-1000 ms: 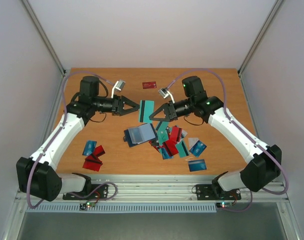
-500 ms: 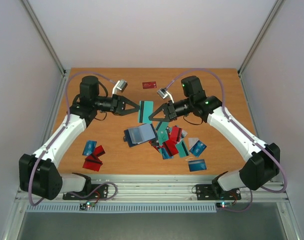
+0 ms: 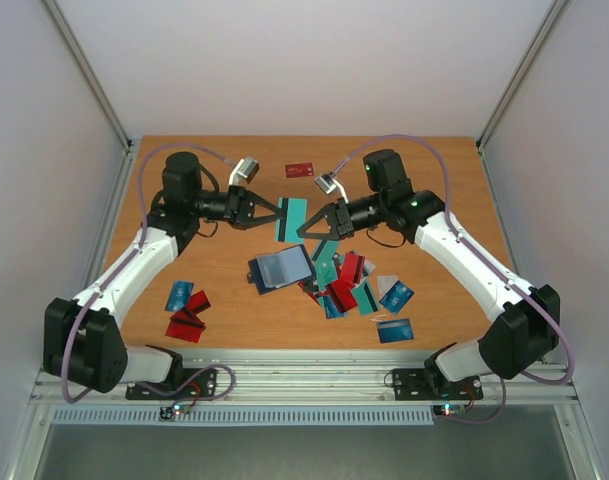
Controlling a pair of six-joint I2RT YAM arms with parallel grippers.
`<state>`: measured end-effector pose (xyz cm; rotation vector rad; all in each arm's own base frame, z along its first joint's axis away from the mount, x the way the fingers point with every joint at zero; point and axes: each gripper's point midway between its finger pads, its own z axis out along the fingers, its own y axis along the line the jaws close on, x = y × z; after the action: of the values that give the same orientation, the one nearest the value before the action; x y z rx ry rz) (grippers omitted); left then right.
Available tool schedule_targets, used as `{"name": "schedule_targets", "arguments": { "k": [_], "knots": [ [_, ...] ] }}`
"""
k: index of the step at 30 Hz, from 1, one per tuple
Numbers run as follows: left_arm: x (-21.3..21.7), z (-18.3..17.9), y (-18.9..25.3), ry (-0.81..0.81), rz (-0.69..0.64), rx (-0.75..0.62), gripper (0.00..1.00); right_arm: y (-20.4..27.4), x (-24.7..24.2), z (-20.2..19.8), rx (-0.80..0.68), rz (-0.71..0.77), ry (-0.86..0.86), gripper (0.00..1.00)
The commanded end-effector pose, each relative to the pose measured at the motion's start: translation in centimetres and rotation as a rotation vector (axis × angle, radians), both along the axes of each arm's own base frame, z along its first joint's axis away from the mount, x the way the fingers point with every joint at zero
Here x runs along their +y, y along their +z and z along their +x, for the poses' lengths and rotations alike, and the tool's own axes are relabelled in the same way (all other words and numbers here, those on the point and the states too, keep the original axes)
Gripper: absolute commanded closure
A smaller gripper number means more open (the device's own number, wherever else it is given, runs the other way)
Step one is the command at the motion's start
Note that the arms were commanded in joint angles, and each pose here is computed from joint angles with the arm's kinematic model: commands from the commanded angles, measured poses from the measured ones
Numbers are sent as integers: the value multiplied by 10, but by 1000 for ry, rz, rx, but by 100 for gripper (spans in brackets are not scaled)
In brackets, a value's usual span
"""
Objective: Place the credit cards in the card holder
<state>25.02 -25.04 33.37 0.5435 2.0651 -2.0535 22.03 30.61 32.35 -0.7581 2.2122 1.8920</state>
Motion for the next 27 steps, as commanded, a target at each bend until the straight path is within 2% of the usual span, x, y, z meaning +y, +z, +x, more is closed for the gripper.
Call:
{"name": "schedule_targets", "arguments": {
  "k": [1,4,6,8,11,15,27],
  "knots": [
    [-4,-1,2,-28,-24,-41,100,11,1,11,-54,7,-38,98],
    [-5,15,-10,54,3,41,100,-5,-4,21,-59,-82,-110,92],
    [-3,31,-33,146,56,113,100,-23,-13,34,-49,-159,-193,74],
    [-1,42,-61,221,120,175,100,-43,-23,47,-13,-215,-259,64],
    [8,47,-111,308,293,240,100,-73,-37,63,68,-306,-353,63],
    [13,44,-153,306,394,247,100,-101,-42,76,126,-376,-393,63],
    [36,28,-226,229,685,273,100,-165,-36,98,247,-487,-386,65]
  ]
}}
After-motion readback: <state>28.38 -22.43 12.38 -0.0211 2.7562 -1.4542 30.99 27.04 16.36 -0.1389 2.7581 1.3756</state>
